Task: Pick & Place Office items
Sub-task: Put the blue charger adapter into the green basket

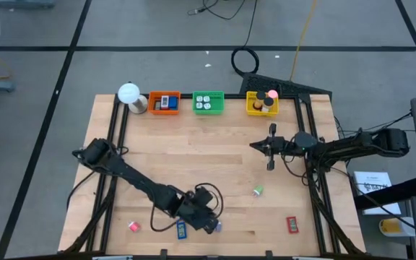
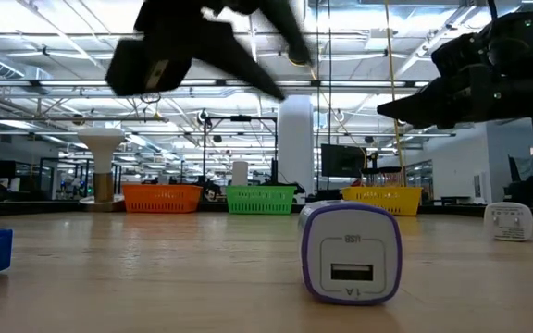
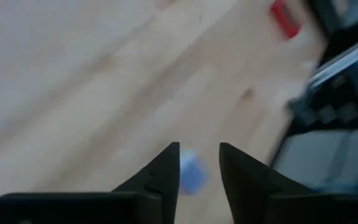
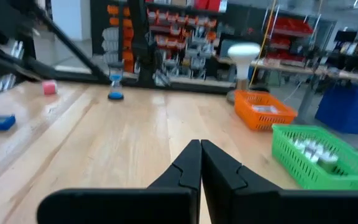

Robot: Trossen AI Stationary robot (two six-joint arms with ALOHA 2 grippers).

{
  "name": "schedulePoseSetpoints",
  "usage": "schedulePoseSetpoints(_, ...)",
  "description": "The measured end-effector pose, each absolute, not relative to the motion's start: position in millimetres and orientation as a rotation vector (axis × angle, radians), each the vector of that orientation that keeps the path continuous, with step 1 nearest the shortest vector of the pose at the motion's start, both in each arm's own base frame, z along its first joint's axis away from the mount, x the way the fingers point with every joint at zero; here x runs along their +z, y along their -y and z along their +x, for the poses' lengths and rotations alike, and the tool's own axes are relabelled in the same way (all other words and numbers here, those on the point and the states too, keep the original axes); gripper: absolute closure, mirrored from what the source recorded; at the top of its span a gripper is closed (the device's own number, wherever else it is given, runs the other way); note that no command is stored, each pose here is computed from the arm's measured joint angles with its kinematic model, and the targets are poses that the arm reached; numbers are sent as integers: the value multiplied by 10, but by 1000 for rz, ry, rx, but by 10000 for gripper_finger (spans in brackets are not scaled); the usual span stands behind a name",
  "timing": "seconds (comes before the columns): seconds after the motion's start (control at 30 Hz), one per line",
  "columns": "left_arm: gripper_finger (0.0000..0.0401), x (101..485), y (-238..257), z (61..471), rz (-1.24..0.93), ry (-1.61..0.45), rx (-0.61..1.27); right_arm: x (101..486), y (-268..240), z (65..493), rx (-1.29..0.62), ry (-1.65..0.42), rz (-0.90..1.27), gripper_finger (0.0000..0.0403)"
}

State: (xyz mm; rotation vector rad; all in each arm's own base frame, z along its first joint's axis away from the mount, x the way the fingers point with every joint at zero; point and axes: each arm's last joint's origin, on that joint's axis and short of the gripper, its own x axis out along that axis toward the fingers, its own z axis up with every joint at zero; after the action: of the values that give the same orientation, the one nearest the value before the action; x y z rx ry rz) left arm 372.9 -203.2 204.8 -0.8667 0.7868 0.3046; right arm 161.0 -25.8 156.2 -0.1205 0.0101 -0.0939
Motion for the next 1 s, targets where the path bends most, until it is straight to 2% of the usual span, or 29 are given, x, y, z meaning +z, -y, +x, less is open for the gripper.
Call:
schedulePoseSetpoints(0.27,279,1951,2308,4009,-1111,-960,518,1519,217,1616,-63,-51,-118,403)
schedulePoseSetpoints(0.63,273,1899,2427,4231,-1328,-978,696,1479,125,1621,25,-86,-142,403)
schedulePoseSetpoints(0.73,252,1874,2419,4216,-1362,-974,745,1479,113,1621,54,-84,-141,403)
schedulePoseSetpoints(1.0,164,1870,2381,4227,-1385,-982,768,1478,108,1620,73,-84,-132,403)
